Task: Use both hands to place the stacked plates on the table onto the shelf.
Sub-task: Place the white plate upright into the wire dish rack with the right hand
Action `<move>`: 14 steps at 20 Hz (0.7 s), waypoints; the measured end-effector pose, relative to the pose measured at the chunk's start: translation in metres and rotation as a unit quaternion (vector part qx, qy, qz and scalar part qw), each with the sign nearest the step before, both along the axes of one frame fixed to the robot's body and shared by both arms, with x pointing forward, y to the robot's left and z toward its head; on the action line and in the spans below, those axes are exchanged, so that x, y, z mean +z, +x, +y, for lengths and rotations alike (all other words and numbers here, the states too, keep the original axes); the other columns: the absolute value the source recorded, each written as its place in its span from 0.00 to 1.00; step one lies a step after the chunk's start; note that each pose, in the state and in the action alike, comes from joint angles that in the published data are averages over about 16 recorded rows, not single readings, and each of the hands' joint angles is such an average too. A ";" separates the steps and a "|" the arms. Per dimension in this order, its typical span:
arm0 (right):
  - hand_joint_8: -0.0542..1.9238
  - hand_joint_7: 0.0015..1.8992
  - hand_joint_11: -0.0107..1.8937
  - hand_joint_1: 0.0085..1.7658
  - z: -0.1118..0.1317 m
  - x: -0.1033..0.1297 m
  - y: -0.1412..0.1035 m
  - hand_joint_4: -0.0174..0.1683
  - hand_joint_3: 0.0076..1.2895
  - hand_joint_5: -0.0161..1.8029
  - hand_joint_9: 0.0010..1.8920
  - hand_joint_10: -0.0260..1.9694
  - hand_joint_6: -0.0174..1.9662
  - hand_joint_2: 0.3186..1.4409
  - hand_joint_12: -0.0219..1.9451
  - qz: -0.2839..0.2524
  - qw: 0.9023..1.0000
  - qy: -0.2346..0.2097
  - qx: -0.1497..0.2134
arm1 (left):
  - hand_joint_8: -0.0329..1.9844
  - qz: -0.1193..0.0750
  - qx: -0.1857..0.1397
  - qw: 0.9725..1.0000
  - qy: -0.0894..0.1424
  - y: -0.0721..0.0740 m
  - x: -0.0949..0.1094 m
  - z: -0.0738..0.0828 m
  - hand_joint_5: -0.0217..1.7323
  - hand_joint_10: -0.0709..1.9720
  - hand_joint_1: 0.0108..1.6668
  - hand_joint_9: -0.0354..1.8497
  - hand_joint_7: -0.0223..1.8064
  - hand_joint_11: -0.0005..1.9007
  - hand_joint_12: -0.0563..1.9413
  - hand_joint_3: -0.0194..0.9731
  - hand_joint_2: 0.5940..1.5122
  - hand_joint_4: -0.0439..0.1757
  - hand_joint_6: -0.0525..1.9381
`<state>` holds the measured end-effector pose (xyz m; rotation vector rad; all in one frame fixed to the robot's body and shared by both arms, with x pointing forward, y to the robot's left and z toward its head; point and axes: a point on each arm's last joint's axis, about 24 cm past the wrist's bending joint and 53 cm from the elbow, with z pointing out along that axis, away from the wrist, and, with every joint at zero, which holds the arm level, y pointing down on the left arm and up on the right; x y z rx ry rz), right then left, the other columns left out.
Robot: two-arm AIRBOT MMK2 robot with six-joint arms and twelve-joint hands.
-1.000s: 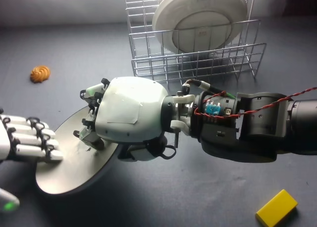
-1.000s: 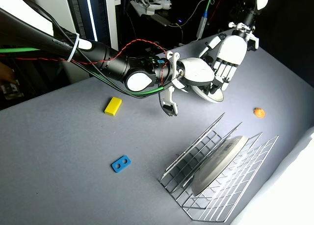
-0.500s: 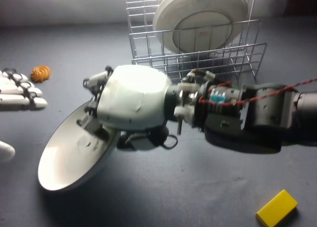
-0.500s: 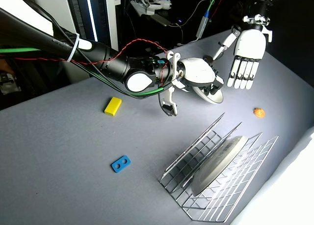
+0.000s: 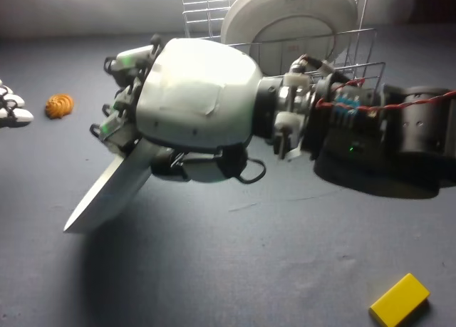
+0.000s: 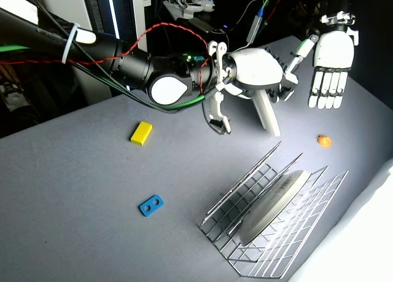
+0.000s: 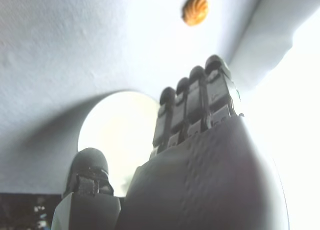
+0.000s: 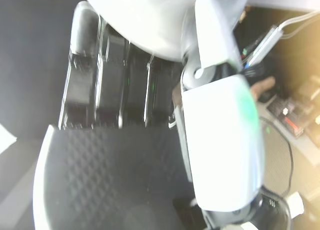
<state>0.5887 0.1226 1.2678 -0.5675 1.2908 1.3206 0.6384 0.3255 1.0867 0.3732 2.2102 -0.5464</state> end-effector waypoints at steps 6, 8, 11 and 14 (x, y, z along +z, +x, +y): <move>0.58 0.49 0.25 0.67 -0.020 0.029 -0.005 0.18 0.01 0.49 0.57 0.07 0.51 0.66 0.68 -0.011 1.000 0.024 -0.003 | 0.02 -0.009 0.009 1.000 0.015 0.007 0.004 0.013 0.05 0.04 0.00 0.04 0.04 0.01 0.03 0.04 0.65 0.20 0.04; 0.57 0.49 0.25 0.67 -0.030 0.039 -0.005 0.18 0.01 0.49 0.57 0.07 0.51 0.66 0.67 -0.009 0.999 0.033 -0.007 | 0.02 -0.010 0.012 1.000 0.021 0.008 0.004 0.017 0.05 0.04 0.00 0.04 0.03 0.01 0.03 0.04 0.65 0.20 0.04; 0.57 0.49 0.25 0.67 -0.046 0.053 -0.004 0.18 0.01 0.49 0.57 0.07 0.51 0.66 0.67 -0.001 0.999 0.046 -0.015 | 0.02 -0.012 0.014 0.999 0.028 0.010 0.004 0.021 0.05 0.04 0.01 0.03 0.03 0.01 0.03 0.04 0.65 0.20 0.04; 0.57 0.49 0.25 0.67 -0.064 0.067 0.000 0.18 0.01 0.49 0.57 0.07 0.51 0.66 0.67 0.012 0.998 0.060 -0.026 | 0.02 -0.014 0.014 0.999 0.032 0.010 0.005 0.023 0.05 0.04 0.01 0.03 0.03 0.01 0.03 0.04 0.65 0.20 0.04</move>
